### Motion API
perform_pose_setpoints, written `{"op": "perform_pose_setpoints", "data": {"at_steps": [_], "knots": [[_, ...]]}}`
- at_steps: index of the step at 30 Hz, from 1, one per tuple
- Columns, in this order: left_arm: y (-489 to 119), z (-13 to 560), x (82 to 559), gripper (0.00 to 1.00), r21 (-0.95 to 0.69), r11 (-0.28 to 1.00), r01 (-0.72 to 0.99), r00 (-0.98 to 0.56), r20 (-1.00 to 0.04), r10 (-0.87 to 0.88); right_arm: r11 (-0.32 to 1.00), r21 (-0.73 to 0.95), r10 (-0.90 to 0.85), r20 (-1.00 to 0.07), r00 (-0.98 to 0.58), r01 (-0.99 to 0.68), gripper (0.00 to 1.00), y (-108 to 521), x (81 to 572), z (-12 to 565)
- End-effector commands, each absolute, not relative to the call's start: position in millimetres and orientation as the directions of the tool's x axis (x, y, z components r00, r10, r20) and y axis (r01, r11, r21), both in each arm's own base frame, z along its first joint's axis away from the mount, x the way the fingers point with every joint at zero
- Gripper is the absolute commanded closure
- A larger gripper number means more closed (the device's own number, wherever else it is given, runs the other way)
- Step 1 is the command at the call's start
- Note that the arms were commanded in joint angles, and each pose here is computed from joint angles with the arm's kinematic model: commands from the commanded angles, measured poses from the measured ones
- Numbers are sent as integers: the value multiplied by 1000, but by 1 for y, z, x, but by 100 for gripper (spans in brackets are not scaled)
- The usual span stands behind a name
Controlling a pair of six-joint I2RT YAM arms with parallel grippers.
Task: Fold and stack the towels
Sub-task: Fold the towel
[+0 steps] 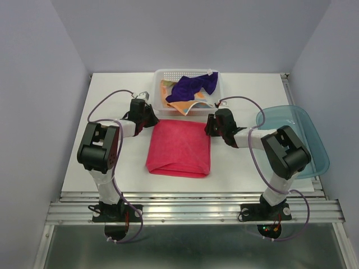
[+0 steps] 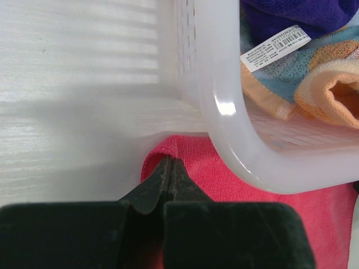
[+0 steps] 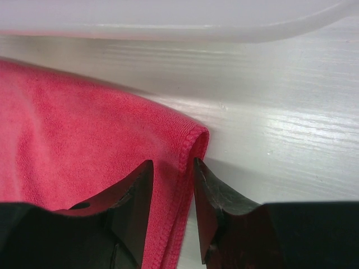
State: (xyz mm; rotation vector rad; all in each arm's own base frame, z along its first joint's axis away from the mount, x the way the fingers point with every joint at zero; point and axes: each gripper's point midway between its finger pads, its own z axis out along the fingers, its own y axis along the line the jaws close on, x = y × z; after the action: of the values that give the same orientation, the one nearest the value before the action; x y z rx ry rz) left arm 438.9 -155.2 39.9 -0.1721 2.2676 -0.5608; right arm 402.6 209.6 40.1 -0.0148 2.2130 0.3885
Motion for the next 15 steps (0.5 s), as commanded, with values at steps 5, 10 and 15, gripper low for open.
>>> {"op": "perform_pose_setpoints", "data": {"at_steps": [5, 10, 15], "knots": [[-157, 76, 445, 100, -470, 877, 102, -626, -716, -311, 949, 274, 137, -802, -581, -155, 62, 213, 423, 57], [-157, 78, 444, 100, -473, 875, 105, -622, -717, -314, 948, 278, 137, -796, -590, -155, 63, 214, 422, 53], [-157, 81, 443, 100, -479, 871, 108, -618, -719, -318, 946, 285, 145, -799, -583, -155, 78, 215, 423, 56]]}}
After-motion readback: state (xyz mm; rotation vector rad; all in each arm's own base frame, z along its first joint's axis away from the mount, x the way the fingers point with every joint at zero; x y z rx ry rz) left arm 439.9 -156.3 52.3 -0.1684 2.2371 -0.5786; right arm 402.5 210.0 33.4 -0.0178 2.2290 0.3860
